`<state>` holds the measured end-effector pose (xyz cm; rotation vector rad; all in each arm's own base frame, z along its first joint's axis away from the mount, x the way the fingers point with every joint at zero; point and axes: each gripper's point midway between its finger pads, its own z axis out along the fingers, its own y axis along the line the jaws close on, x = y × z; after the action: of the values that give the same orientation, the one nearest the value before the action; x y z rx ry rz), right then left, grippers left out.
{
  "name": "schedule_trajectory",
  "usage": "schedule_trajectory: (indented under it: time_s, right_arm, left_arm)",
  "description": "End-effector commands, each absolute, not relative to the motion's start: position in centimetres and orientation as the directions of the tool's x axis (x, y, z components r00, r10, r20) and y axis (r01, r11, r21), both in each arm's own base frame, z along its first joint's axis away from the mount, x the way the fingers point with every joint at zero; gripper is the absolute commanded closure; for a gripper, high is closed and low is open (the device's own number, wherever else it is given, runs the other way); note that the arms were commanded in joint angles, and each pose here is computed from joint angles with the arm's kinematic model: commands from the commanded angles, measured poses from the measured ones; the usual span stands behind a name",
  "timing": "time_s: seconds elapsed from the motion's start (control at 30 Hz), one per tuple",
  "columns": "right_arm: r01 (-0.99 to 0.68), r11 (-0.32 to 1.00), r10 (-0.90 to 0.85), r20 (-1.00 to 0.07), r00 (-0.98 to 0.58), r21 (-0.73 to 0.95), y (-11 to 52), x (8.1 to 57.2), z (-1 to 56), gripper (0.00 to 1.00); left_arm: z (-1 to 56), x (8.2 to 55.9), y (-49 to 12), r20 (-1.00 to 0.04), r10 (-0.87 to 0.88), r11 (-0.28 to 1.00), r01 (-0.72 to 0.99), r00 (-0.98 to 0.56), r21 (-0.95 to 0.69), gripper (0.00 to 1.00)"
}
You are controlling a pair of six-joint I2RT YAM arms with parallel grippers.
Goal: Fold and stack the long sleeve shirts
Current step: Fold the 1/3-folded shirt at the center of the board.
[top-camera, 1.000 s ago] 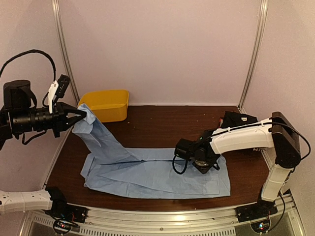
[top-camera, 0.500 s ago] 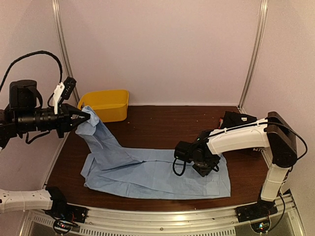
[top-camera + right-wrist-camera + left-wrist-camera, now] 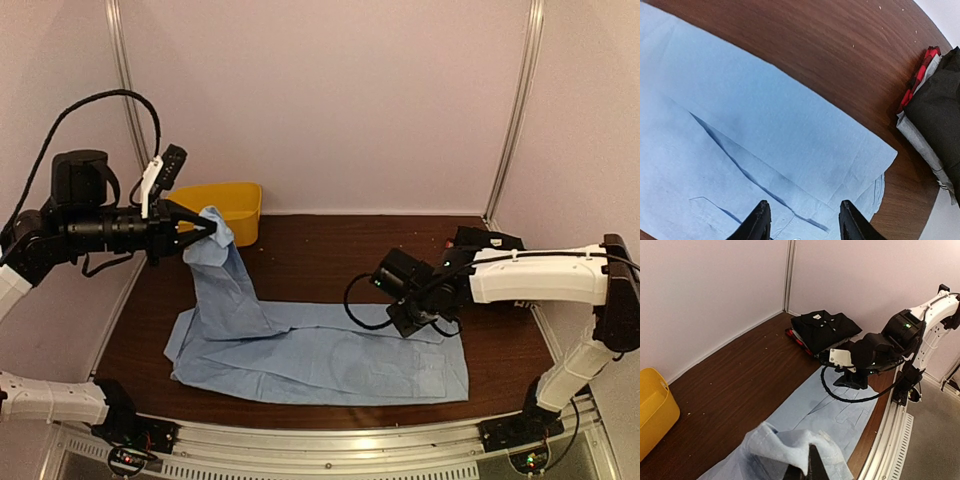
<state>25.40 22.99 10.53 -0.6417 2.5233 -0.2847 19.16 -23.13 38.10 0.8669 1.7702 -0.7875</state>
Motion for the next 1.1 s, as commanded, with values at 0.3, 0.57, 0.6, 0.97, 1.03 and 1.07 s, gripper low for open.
schedule_trajectory:
  time_s: [0.3,0.57,0.6,0.97,1.03,1.07]
  right_arm:
    - [-0.291,0.947,-0.313,-0.585,-0.748,-0.135,21.8,26.9,12.1,0.52]
    - [-0.224,0.971,-0.231,-0.597,-0.769,-0.087,19.7,26.8,11.8,0.52]
    - [-0.216,0.973,-0.218,-0.6,-0.77,-0.076,19.6,26.7,11.8,0.52]
    - [-0.202,0.979,-0.153,-0.611,-0.776,0.011,19.8,26.1,11.3,0.53]
    - [-0.209,0.978,-0.153,-0.617,-0.772,0.018,20.0,26.1,11.5,0.53]
    - [-0.218,0.975,-0.154,-0.622,-0.768,0.029,20.3,26.1,11.7,0.53]
  left_arm:
    - [29.3,21.6,-34.9,-0.859,0.326,0.322,0.901,-0.394,-0.291,1.0]
    - [21.0,22.2,-41.3,-0.764,0.466,0.286,0.893,-0.446,-0.347,1.0]
    - [20.5,22.4,-41.9,-0.76,0.469,0.285,0.892,-0.449,-0.351,1.0]
    - [18.0,23.2,-44.4,-0.763,0.468,0.27,0.894,-0.446,-0.357,0.5]
    - [18.5,23.6,-44.1,-0.777,0.46,0.29,0.899,-0.431,-0.327,0.38]
    - [18.8,23.7,-43.8,-0.784,0.454,0.301,0.901,-0.424,-0.312,0.33]
